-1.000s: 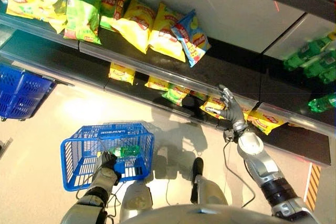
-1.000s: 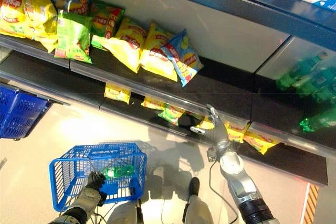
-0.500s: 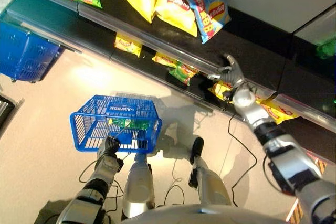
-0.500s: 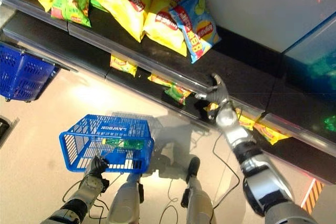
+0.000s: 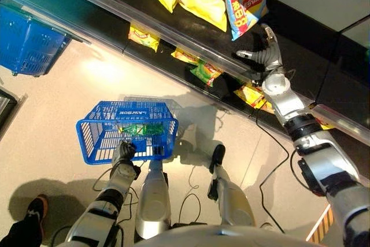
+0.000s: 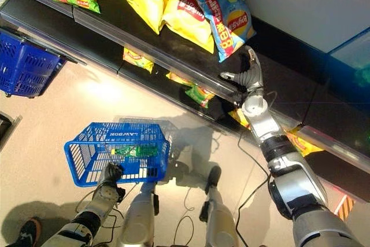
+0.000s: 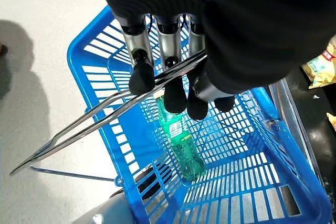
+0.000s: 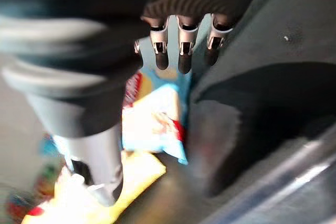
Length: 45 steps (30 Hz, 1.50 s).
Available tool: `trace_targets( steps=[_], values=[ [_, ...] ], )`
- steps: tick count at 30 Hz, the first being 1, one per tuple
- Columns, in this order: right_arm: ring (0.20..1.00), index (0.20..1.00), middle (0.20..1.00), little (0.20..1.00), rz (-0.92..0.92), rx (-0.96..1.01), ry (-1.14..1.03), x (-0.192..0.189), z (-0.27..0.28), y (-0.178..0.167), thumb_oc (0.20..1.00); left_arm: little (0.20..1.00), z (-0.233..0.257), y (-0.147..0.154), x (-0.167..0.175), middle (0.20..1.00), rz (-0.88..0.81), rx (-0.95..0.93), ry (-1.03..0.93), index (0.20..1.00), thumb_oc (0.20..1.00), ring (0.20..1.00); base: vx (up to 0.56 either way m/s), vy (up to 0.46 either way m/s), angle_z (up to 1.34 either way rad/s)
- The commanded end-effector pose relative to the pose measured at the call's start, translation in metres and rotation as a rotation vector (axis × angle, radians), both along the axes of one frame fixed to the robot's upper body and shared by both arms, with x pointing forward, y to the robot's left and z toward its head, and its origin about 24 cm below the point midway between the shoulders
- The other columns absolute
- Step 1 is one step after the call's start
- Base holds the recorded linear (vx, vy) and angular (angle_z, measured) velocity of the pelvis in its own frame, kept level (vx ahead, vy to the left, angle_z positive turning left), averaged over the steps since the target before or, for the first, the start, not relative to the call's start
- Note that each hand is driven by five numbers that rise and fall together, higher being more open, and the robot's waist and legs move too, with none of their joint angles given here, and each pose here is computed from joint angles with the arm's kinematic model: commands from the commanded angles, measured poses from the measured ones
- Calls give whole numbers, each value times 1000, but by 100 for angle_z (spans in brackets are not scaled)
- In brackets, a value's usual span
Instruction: Pick up the snacks into the basket
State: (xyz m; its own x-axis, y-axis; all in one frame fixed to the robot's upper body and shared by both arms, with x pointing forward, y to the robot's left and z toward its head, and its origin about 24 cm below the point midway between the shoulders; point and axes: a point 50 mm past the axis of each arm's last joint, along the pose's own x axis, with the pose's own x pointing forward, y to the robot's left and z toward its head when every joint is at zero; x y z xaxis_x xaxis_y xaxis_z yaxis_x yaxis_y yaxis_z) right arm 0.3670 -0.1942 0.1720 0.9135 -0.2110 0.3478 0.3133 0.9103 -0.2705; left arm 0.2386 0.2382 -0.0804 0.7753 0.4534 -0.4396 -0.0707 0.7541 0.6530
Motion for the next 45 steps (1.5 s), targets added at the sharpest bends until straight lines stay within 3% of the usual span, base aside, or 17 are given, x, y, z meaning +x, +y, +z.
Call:
trace_targets(
  steps=[1,8,23,31,32,34,36,37,39,40,41,45],
  values=[
    [1000,1000,1000,1000,-67,47,-165,-9,32,-22,1000,200,-24,-4,-32,200,-17,42,140,200,200,200,0,0,0],
    [1000,1000,1000,1000,-155,-136,-129,10,58,-33,1000,200,-22,1,-31,200,-52,78,143,200,200,200,0,0,0],
    [1000,1000,1000,1000,-89,-322,-43,46,111,2,1000,200,-20,0,-27,200,-69,68,123,200,200,200,12,-2,4],
    [1000,1000,1000,1000,-161,-317,-26,48,134,-16,1000,200,-17,1,-25,200,-84,61,101,200,200,200,24,6,9],
    [379,379,379,379,-135,-339,-40,47,137,-12,379,200,-15,0,-24,200,-81,55,85,200,200,200,21,6,19],
    [200,200,200,200,-125,-369,-55,44,141,-17,200,200,-12,2,-21,200,-79,49,63,200,200,200,34,10,16],
    [564,564,564,564,-142,-370,-57,42,140,-23,564,200,-11,1,-20,200,-73,41,58,200,200,200,30,22,11],
    [1000,1000,1000,1000,-124,-354,-78,40,141,-23,1000,200,-12,2,-21,200,-64,38,56,200,200,200,27,27,9],
    [1000,1000,1000,1000,-91,-360,-87,37,140,-22,1000,200,-10,3,-20,200,-53,29,48,200,200,200,14,13,3],
    [351,351,351,351,-79,-363,-91,36,139,-19,351,200,-10,3,-20,200,-51,31,45,200,200,200,0,0,0],
    [200,200,200,200,-85,-368,-91,37,138,-19,200,200,-10,3,-19,200,-58,31,48,200,200,200,0,0,0],
    [200,200,200,200,-58,-360,-110,36,139,-12,200,200,-9,3,-19,200,-52,31,49,200,200,200,0,0,0]
  ],
)
